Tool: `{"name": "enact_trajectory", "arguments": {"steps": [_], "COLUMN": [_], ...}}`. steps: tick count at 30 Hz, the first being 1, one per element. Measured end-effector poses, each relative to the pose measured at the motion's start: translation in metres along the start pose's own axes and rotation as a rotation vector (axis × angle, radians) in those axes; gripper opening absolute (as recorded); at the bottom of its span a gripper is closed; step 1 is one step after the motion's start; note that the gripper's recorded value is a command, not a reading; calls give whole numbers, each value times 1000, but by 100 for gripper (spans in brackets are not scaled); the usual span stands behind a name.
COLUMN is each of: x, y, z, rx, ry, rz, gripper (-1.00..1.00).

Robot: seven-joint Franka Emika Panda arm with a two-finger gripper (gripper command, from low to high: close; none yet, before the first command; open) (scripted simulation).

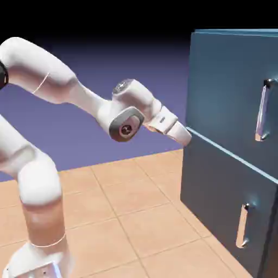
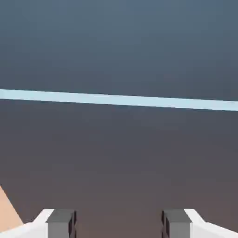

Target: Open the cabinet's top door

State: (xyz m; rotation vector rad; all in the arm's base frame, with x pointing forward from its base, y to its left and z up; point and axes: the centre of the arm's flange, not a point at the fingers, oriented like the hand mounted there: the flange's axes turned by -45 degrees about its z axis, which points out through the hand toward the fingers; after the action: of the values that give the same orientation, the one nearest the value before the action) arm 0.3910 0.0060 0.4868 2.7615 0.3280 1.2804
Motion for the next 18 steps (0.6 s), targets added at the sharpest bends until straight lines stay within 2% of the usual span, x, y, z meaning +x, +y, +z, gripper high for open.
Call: {"name": "enact_trajectory", "arguments": {"steps": [9, 18], "x": [57, 86], "y": [21, 59], "z": [-62, -116], "rx": [-83, -269], "ry": [213, 358], "rz": [-565, -1086], "gripper": [0, 0]}}
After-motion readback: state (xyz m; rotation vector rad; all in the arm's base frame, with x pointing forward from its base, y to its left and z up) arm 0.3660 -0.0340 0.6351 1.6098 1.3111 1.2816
